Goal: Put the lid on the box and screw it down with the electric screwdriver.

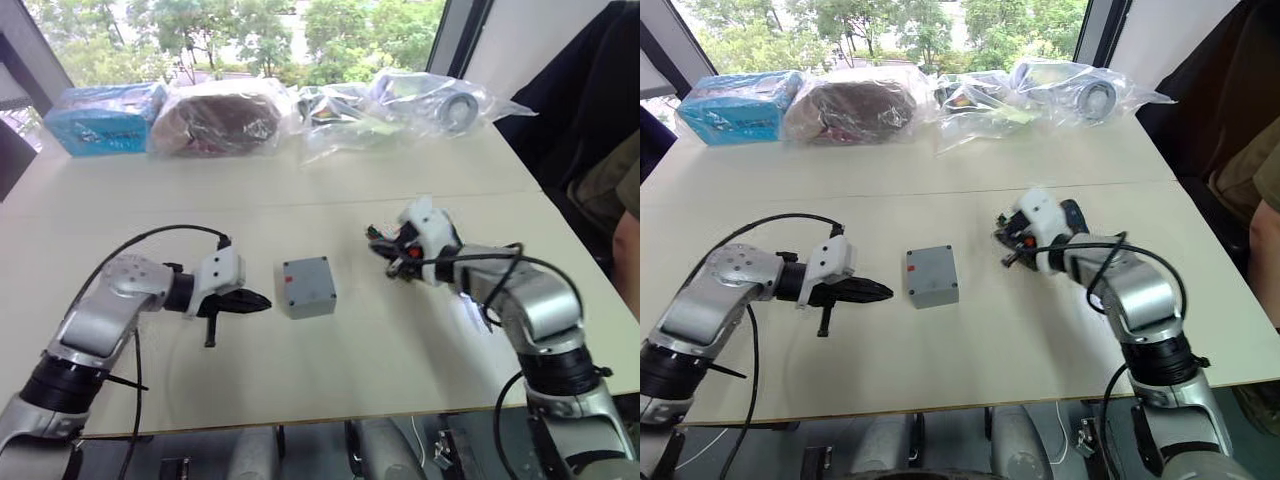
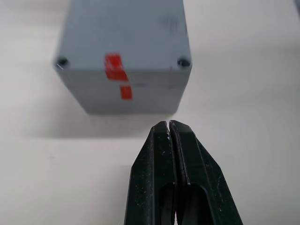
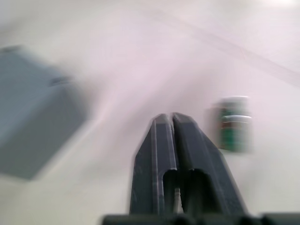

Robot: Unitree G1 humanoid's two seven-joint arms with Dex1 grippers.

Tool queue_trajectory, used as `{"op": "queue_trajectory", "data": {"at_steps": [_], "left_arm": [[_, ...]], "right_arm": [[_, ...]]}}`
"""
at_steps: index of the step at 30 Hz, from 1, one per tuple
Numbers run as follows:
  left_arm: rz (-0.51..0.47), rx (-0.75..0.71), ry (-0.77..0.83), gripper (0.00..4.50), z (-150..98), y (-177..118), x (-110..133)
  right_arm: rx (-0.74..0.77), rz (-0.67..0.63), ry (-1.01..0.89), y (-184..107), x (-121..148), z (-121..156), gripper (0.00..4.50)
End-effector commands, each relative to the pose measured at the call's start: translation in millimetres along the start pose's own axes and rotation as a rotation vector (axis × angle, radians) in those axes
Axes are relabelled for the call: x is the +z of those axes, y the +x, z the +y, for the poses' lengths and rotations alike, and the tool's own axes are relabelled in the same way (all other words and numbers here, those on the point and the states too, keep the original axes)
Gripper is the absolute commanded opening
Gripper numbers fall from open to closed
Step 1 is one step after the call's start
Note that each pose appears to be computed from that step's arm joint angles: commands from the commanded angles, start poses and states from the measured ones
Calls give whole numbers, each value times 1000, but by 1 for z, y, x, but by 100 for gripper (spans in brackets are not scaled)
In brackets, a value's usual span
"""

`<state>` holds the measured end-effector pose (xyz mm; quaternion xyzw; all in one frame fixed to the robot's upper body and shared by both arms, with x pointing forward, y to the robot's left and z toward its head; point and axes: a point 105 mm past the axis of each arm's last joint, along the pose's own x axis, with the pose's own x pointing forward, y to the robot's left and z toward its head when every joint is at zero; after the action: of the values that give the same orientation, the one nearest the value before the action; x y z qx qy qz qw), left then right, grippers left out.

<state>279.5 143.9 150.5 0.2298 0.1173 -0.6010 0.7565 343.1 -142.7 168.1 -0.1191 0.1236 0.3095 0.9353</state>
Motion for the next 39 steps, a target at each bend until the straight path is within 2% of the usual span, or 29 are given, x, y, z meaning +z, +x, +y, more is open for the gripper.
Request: {"op": "queue_trajectory", "data": {"at_steps": [1,3,5,14,27,30,34,36,39], "left_arm": [[-91,15,56,0,2,-6,36],[-114,14,64,0,2,-4,43],[-138,21,68,0,3,-3,48],[-188,38,76,0,9,4,60],[-187,40,89,0,8,5,62],[-183,40,90,0,8,6,61],[-175,42,90,0,7,6,60],[-176,43,89,0,7,6,60],[-176,46,87,0,8,5,60]], "right_arm": [[-74,-6,18,-8,-5,-18,150],[-81,9,28,-7,-12,-20,240],[-67,19,59,-4,-18,-17,305],[-43,53,114,4,-40,-7,305],[-41,53,129,7,-45,-6,305],[-37,56,132,8,-46,-5,238],[-35,61,129,8,-48,-5,58],[-33,65,130,9,-48,-5,6],[-29,65,127,9,-48,-4,6]]}}
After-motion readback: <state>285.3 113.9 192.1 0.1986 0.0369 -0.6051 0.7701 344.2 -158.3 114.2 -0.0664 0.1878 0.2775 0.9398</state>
